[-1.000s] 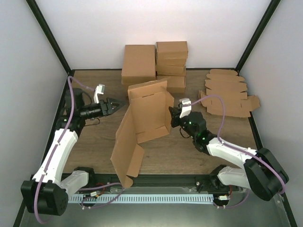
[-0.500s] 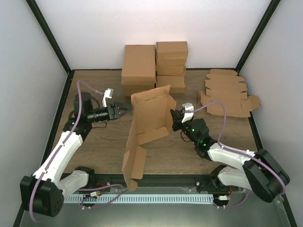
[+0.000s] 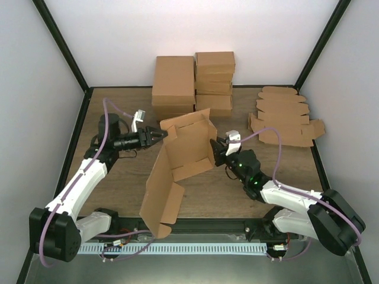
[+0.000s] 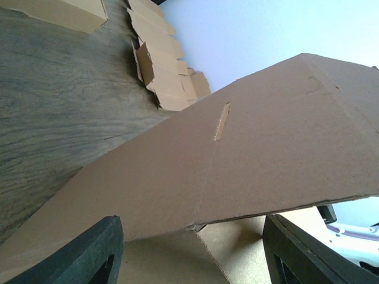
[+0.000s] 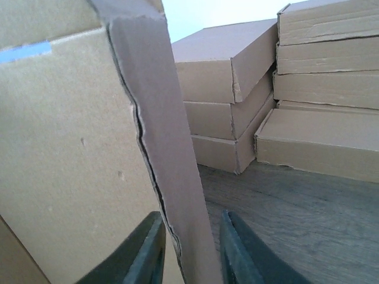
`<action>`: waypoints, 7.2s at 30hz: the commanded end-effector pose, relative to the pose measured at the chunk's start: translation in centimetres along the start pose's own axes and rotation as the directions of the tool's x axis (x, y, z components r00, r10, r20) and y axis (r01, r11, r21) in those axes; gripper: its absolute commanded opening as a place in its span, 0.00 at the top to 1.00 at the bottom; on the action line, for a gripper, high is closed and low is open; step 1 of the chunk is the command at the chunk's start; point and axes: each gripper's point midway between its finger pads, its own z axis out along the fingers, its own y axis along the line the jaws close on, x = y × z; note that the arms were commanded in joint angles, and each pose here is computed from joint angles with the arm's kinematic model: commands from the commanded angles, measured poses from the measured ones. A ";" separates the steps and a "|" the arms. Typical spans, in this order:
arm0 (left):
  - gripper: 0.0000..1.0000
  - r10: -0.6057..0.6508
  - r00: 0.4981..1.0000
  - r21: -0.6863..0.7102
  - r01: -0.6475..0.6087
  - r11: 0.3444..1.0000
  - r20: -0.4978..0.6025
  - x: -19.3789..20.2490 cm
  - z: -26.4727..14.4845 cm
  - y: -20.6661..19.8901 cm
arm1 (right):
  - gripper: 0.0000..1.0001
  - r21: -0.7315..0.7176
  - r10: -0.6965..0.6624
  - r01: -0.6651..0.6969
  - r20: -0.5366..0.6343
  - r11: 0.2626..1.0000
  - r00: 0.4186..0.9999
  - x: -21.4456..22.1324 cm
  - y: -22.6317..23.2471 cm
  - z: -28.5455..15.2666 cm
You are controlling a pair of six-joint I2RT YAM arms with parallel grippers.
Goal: Fold the paper box
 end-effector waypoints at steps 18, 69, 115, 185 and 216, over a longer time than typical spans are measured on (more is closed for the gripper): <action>0.35 0.072 0.996 -0.001 -0.072 0.997 -0.059 1.1 1.1 -0.3 | 0.35 -0.067 0.030 -0.032 -0.022 0.997 0.999 -8.0 2.3 -2.5; 0.36 0.112 0.989 -0.012 -0.114 0.993 -0.095 1.7 1.5 -1.2 | 0.55 -0.298 0.137 -0.245 -0.340 0.923 0.930 -9.6 0.6 -0.2; 0.24 0.309 0.949 -0.030 -0.311 0.950 -0.063 -2.5 1.2 -8.0 | 0.55 -0.280 0.125 -0.238 -0.367 0.930 0.922 -8.8 0.1 0.3; 0.32 0.300 0.936 -0.045 -0.313 0.949 -0.182 1.8 2.5 -4.5 | 0.42 -0.684 -0.753 0.541 -0.019 0.489 0.657 -14.6 9.1 0.7; 0.00 0.387 0.919 -0.168 -0.395 0.903 -0.081 -0.8 -0.9 -7.9 | 0.37 -0.834 -0.789 0.401 -0.064 0.379 0.612 -8.9 12.6 -1.3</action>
